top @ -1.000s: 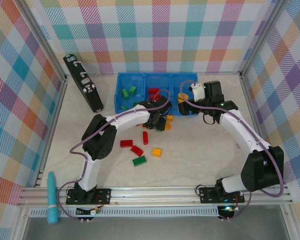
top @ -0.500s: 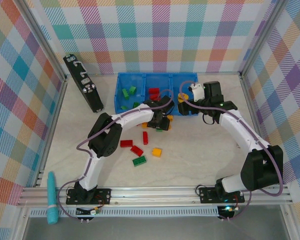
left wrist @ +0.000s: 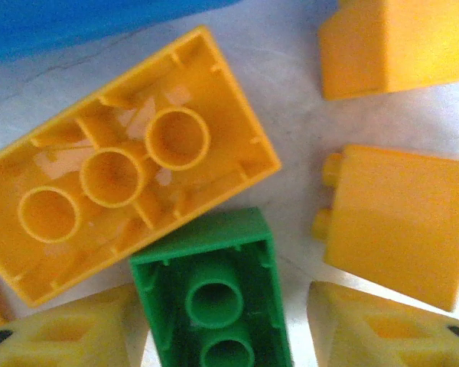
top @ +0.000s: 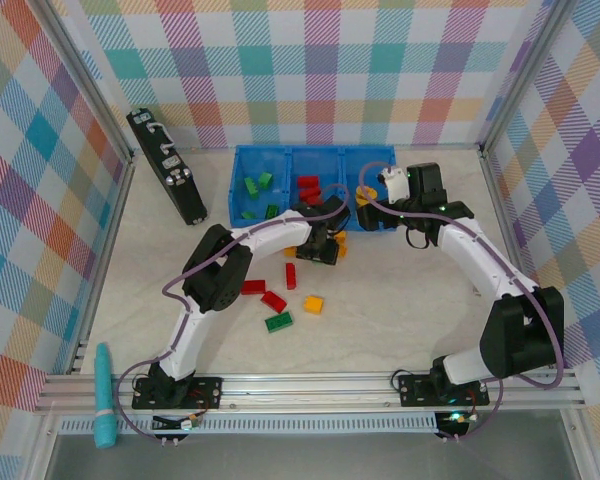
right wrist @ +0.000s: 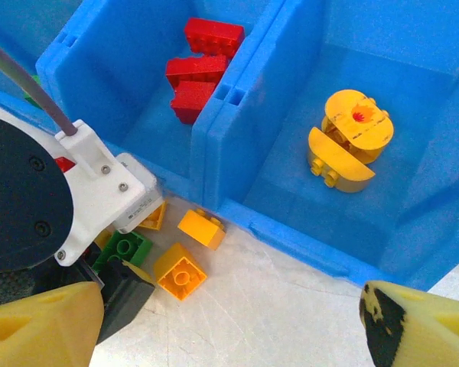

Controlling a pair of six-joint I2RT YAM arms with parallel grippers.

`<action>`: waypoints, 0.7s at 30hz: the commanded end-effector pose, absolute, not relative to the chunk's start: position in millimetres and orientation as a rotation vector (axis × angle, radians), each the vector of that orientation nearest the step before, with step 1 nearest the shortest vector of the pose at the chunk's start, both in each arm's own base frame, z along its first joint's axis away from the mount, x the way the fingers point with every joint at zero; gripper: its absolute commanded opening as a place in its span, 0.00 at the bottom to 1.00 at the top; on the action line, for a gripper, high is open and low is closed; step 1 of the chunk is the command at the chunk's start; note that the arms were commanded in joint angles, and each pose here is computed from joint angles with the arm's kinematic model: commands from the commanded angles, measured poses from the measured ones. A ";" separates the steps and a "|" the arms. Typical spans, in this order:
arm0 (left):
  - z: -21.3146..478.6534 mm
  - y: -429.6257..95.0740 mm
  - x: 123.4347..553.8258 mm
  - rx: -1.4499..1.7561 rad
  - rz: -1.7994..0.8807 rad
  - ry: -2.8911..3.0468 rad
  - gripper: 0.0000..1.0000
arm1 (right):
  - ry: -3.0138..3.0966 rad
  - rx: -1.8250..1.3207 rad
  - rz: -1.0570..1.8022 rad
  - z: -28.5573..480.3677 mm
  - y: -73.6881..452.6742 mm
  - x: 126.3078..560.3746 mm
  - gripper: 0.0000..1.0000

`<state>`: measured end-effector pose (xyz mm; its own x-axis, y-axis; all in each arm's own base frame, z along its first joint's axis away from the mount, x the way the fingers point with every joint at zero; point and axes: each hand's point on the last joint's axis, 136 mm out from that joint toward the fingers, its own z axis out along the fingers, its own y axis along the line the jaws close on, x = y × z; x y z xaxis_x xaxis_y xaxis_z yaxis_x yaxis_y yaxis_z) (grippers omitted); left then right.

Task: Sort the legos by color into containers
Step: Pick up the lego from the center of the table.

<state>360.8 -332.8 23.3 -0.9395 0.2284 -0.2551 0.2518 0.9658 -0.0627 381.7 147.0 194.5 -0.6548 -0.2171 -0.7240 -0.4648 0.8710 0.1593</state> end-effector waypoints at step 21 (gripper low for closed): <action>169.9 -248.4 391.6 0.230 -0.137 2.614 0.30 | 2.291 -0.716 0.471 177.2 181.4 362.1 0.86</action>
<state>368.0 -278.2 133.0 -0.8871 0.1883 -0.4215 0.2304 0.9718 -0.0507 373.5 165.3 181.0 -0.6506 -0.2873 -0.7029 -0.5308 0.8340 0.1504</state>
